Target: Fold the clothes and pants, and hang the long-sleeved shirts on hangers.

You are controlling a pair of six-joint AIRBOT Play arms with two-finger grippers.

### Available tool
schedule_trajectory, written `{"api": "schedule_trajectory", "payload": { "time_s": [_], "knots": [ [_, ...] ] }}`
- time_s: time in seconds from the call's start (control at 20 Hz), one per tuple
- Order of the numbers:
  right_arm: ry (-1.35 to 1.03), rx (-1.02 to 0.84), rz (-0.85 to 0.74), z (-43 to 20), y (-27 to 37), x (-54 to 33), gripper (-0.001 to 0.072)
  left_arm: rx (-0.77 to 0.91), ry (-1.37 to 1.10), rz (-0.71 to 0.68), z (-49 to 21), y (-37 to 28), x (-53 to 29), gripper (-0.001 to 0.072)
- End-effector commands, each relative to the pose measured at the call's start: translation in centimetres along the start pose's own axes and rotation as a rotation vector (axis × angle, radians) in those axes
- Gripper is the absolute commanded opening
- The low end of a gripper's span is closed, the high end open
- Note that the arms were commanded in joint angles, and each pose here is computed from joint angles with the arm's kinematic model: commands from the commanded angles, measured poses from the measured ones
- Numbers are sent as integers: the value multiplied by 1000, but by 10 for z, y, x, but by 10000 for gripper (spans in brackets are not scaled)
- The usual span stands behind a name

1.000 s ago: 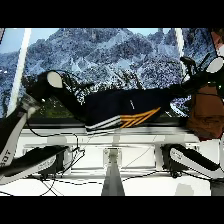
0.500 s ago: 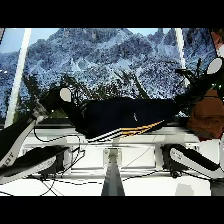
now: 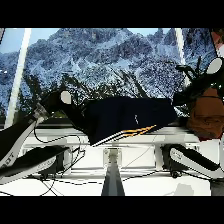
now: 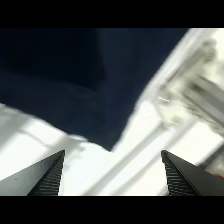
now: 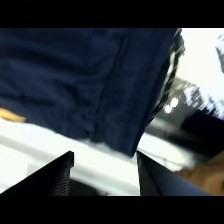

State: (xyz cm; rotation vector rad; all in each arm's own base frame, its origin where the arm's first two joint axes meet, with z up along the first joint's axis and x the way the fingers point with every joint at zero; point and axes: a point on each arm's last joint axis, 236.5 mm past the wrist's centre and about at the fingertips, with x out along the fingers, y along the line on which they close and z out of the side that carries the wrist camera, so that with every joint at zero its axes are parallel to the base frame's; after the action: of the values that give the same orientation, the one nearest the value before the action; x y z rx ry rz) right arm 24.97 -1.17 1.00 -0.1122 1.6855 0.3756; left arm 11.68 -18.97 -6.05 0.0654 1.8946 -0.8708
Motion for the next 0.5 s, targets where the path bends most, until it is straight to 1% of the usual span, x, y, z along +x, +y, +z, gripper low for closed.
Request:
{"api": "schedule_trajectory", "payload": {
  "time_s": [0.0, 0.05, 0.2, 0.35, 0.45],
  "knots": [
    [-102, -2, -52, 24, -13, -2, 452, -6, -38, 192, 6, 58, -13, 702],
    [-124, -2, -64, 29, -15, -2, 452, -30, -43, 211, 4, 69, -18, 702],
    [-171, -2, -86, 40, -20, -4, 452, -118, -149, 182, 18, 86, -31, 701],
    [-179, -1, -90, 42, -21, -5, 452, -186, -310, 86, 50, 80, -33, 694],
    [-179, -1, -90, 42, -21, -5, 451, -215, -360, 44, 59, 74, -24, 693]
  ]
}}
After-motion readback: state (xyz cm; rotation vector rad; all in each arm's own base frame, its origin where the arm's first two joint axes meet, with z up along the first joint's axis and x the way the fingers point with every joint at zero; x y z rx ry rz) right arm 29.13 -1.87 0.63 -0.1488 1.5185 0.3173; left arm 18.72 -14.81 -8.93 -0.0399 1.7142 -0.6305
